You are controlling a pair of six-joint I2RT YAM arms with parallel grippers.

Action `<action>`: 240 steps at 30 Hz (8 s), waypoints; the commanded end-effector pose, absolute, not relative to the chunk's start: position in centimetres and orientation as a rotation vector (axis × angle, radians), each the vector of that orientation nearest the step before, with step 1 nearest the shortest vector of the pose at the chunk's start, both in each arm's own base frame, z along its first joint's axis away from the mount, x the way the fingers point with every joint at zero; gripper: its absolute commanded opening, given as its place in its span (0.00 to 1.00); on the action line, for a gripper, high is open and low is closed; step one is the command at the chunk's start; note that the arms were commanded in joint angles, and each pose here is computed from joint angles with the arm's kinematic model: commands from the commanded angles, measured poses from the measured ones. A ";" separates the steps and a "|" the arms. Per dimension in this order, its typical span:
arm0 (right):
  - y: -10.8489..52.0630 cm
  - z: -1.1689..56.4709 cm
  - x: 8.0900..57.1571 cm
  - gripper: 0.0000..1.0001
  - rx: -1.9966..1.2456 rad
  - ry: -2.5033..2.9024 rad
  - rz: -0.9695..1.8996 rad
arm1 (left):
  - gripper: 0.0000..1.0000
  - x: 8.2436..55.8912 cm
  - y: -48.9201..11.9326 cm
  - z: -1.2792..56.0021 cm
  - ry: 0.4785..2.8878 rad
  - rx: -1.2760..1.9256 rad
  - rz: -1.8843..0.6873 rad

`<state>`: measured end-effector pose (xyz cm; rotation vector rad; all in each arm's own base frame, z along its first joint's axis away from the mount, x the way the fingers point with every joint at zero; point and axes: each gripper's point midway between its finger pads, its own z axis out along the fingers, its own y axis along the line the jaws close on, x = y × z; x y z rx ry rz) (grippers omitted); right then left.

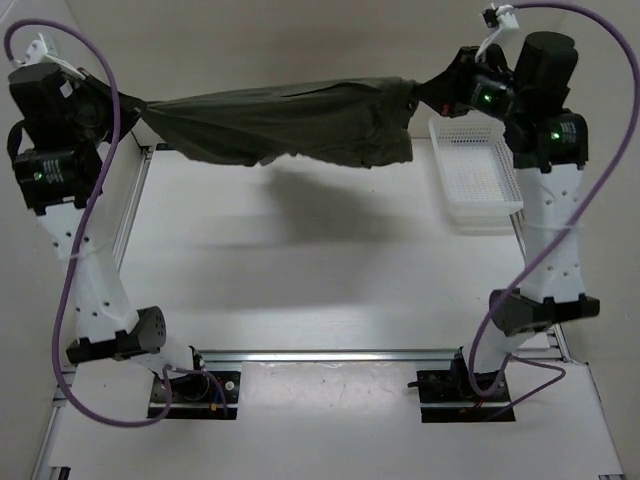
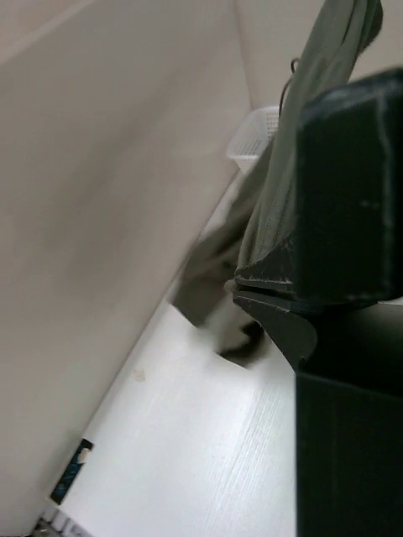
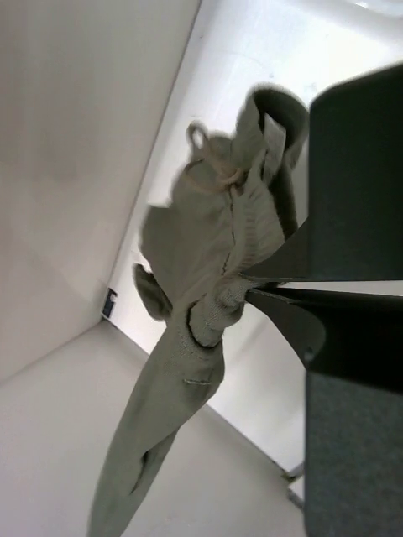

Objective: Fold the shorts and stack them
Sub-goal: Flatten the shorts out, then fold the shorts

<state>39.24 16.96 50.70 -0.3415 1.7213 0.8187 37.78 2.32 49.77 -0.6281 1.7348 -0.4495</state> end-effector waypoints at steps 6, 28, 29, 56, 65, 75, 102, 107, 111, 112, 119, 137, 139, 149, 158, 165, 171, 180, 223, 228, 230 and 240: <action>13.7 53.5 27.4 0.00 -0.415 1.600 0.668 | 0.10 26.1 2.7 57.7 1.485 -0.566 -0.325; 13.6 33.5 47.6 0.38 -0.118 2.094 0.522 | 0.68 49.5 2.2 39.0 1.968 -0.508 -0.371; 14.2 32.6 48.6 0.62 -0.123 2.132 0.527 | 0.84 52.2 1.9 37.1 2.008 -0.505 -0.386; 12.8 12.1 24.9 0.33 0.351 2.546 0.695 | 0.25 25.0 -15.6 13.5 2.749 -0.424 -0.568; 13.6 7.7 26.3 0.63 0.538 2.554 0.835 | 0.81 23.9 -14.8 5.4 2.866 -0.496 -0.340; 13.8 5.5 30.7 0.76 0.493 2.604 0.772 | 0.34 26.3 -14.5 1.5 2.980 -0.485 -0.263; 12.0 4.0 31.5 0.00 0.516 2.673 0.571 | 0.13 27.3 -13.3 8.6 2.855 -0.432 -0.250; 11.8 4.4 31.9 0.00 0.488 2.663 0.555 | 0.10 28.3 -12.4 10.9 2.801 -0.408 -0.242; 11.7 4.5 32.1 0.00 0.479 2.662 0.540 | 0.10 30.0 -11.1 10.7 2.786 -0.425 -0.155; 11.7 4.5 32.1 0.00 0.479 2.662 0.540 | 0.10 30.4 -10.7 10.8 2.783 -0.431 -0.150; 11.8 5.0 32.5 0.00 0.436 2.665 0.544 | 0.10 36.5 -4.9 10.0 2.735 -0.610 -0.039; 11.8 6.4 32.3 0.50 0.346 2.664 0.552 | 0.75 28.0 -4.6 12.7 2.748 -0.679 -0.190; 11.8 6.5 32.0 0.52 0.346 2.662 0.552 | 0.70 26.0 -6.7 11.7 2.767 -0.669 -0.294; 12.2 6.6 30.5 0.52 0.362 2.676 0.599 | 0.93 20.9 -10.0 5.5 2.855 -0.870 -0.406; 12.8 4.9 29.0 0.53 0.439 2.703 0.667 | 0.52 23.2 -9.5 2.6 2.892 -0.874 -0.227; 13.3 4.5 30.7 0.57 0.482 2.645 0.697 | 0.10 24.2 -9.9 3.2 2.881 -0.838 -0.243; 12.9 5.0 33.3 0.06 0.463 2.618 0.640 | 0.10 25.5 -10.2 6.2 2.820 -0.787 -0.294; 11.2 9.9 33.2 0.00 0.333 2.597 0.503 | 0.10 26.9 -8.6 11.4 2.733 -0.729 -0.235; 10.1 6.3 26.2 0.67 0.636 2.572 0.801 | 0.56 20.0 -11.6 2.7 2.969 -0.837 -0.336; 9.8 4.3 27.9 0.55 0.665 2.578 0.772 | 0.36 21.3 -11.3 2.3 2.960 -0.854 -0.284; 9.9 3.2 28.0 0.42 0.683 2.615 0.778 | 0.18 21.6 -11.3 2.1 2.962 -0.856 -0.267; 8.2 4.6 27.2 0.00 0.608 2.620 0.632 | 0.11 19.2 -10.8 3.2 2.951 -0.832 -0.294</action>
